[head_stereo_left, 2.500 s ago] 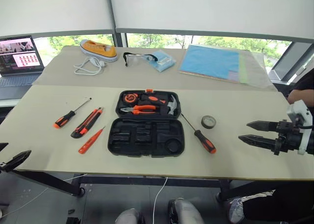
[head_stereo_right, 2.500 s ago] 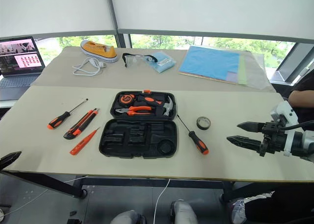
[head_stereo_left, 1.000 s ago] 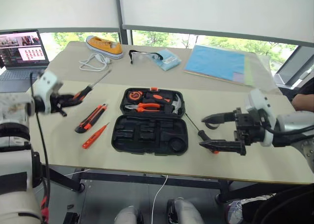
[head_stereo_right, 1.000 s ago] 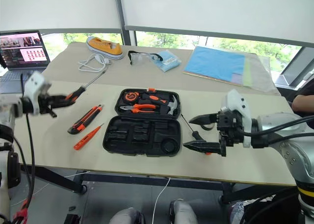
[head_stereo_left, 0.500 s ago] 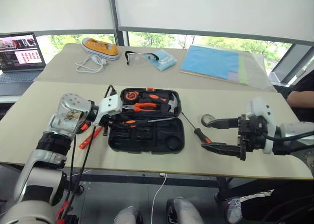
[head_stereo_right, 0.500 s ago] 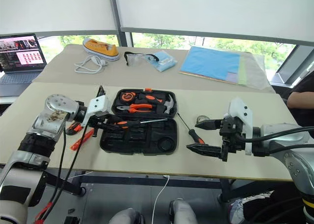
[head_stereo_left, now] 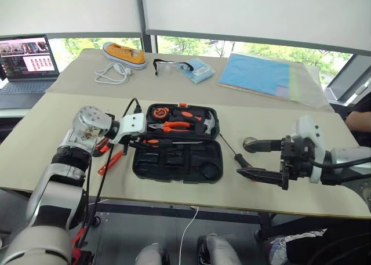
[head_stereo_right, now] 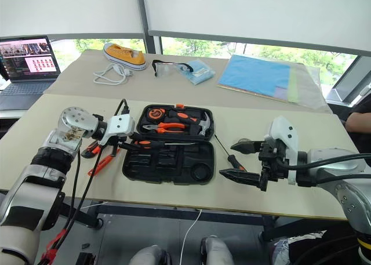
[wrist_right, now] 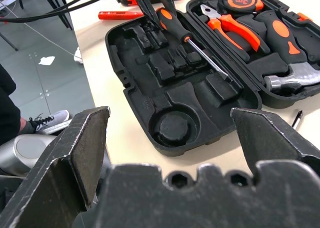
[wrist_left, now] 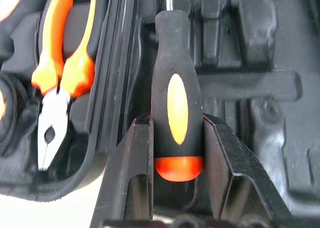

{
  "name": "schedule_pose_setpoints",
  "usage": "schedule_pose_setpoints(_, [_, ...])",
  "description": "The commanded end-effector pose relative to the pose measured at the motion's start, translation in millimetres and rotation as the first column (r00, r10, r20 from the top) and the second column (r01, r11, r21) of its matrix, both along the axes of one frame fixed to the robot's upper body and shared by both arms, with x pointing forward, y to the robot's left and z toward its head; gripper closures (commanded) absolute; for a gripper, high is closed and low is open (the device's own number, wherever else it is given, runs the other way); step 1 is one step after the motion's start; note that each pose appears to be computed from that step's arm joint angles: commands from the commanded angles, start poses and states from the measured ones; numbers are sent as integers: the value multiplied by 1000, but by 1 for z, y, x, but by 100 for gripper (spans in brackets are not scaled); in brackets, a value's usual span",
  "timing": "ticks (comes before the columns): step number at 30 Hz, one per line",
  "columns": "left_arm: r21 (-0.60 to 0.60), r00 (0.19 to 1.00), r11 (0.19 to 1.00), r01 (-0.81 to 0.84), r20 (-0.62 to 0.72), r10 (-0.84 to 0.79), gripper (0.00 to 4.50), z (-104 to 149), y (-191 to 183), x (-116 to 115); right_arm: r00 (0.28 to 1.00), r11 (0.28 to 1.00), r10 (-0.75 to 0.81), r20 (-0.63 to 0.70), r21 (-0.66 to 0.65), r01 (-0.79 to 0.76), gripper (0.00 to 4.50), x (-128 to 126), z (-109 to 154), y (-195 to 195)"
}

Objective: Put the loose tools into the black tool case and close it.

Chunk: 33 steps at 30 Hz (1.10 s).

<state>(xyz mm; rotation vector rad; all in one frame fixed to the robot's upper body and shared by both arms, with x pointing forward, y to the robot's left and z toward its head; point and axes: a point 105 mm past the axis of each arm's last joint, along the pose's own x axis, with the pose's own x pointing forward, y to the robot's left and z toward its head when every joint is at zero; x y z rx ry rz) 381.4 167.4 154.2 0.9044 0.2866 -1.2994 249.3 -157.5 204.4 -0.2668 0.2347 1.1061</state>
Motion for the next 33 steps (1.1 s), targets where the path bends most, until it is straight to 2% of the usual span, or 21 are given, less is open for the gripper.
schedule_pose_setpoints(1, [8,999,1000,23,40,-23,364,11,-6,5,998,1000,25,62,-1,-25,0,-3,11,5])
schedule_pose_setpoints(2, [9,999,1000,25,40,-25,364,11,-6,5,998,1000,25,63,-2,-25,0,-3,11,5])
schedule_pose_setpoints(4, [0,999,1000,30,33,-30,263,13,-8,5,998,1000,24,65,-3,-24,0,-3,11,5])
schedule_pose_setpoints(11, [-55,999,997,49,24,-48,7,28,-17,5,997,1000,21,69,0,-21,0,-4,12,5])
schedule_pose_setpoints(12, [-64,998,997,49,27,-48,7,30,-18,5,997,1000,21,69,1,-22,0,-5,12,6])
schedule_pose_setpoints(13, [-69,998,996,51,25,-49,42,31,-19,5,997,1000,22,69,1,-22,0,-5,12,6])
schedule_pose_setpoints(14, [-78,999,996,53,19,-51,56,31,-20,5,997,1000,23,68,2,-23,0,-5,11,6])
schedule_pose_setpoints(23, [-113,1000,993,29,7,-28,395,26,-35,12,997,1000,24,69,4,-25,0,-5,10,8])
schedule_pose_setpoints(25, [-105,1000,994,31,3,-31,438,21,-40,13,997,1000,21,71,3,-21,0,-4,9,8])
schedule_pose_setpoints(30, [-16,999,1000,-4,44,4,438,-3,-45,20,996,1000,14,85,-2,-14,0,-2,10,9])
schedule_pose_setpoints(33, [37,999,999,26,43,-28,438,-19,-46,17,996,1000,5,91,3,-6,0,0,11,9])
